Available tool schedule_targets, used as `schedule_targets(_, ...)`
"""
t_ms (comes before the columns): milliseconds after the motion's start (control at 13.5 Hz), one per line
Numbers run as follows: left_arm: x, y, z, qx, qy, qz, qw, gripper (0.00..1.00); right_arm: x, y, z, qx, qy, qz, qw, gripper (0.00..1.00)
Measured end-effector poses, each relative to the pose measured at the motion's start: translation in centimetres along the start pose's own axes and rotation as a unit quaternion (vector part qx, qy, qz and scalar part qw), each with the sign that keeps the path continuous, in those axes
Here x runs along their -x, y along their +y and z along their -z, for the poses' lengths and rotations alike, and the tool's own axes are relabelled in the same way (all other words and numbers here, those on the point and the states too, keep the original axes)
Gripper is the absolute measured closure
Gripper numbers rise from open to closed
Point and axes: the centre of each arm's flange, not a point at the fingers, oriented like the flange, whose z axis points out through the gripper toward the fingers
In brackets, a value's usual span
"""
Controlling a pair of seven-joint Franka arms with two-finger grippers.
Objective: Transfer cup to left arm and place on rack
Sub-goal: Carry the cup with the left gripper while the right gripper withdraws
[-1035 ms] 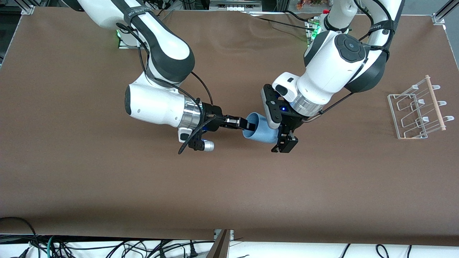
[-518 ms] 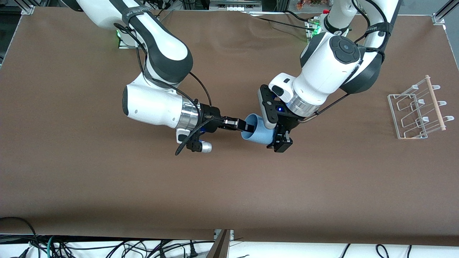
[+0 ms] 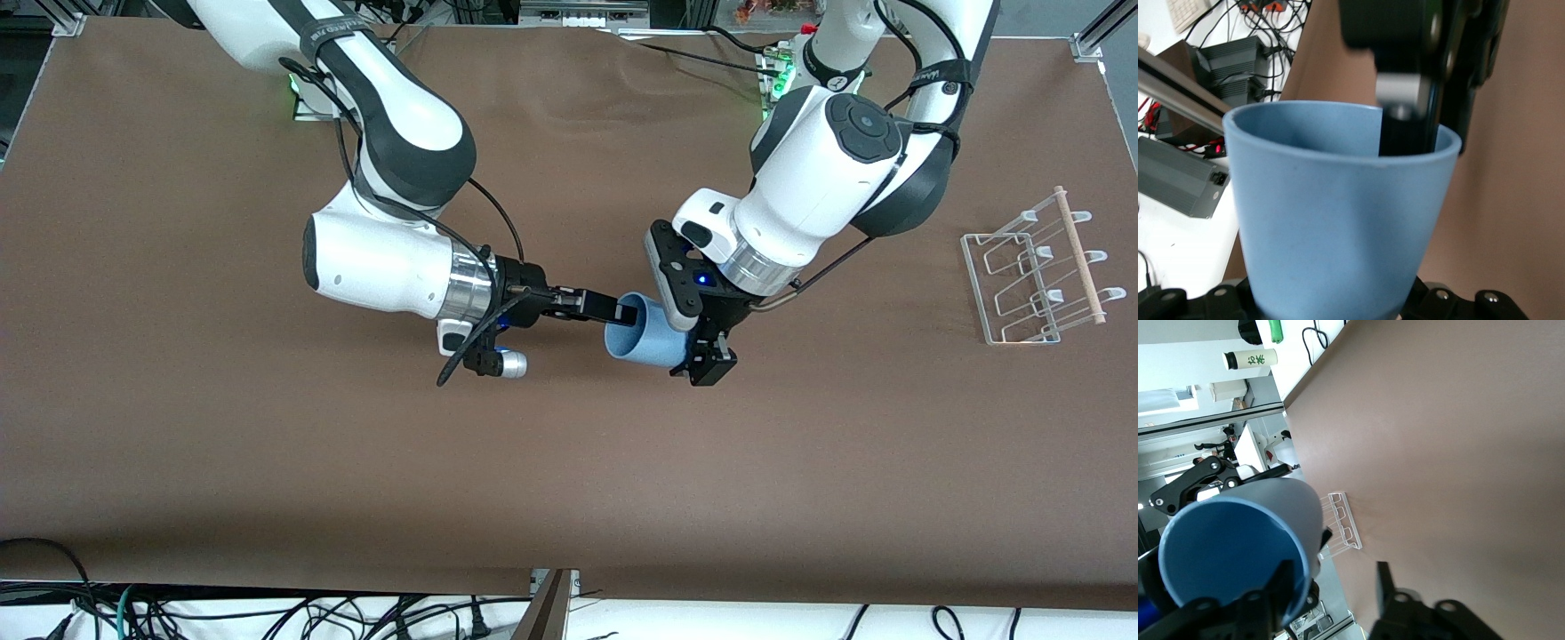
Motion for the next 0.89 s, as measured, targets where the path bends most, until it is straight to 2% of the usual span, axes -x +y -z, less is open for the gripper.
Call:
schedule_targets(222,3.4,-3.1,1.1,-0.020,-0.010,0.046,0.999,0.32,-2.9,1.7,4.4,0.012,-0.030,-0.014,0.999,0.01)
schedule_targets(370,6.6,-5.0,2.1,-0.015,-0.026,0.071,0.997,0.32,-5.3,3.6,9.1,0.033,-0.041,0.009,0.999,0.00)
schedule_targets(591,12.2,-7.1,2.8,0.019,-0.064,0.090,0.994,0.32,-7.7,6.2,13.1,0.073,-0.036,0.066,0.994,0.00)
schedule_targets(739,16.5,-7.9,3.2,0.059,-0.094,0.104,0.988,0.32,-8.6,7.9,15.0,0.107,-0.041,0.085,0.990,0.00)
schedule_targets(887,21.4,-8.4,4.0,0.103,-0.126,0.137,0.977,0.32,-9.8,10.5,17.8,0.158,-0.053,0.120,0.979,0.00)
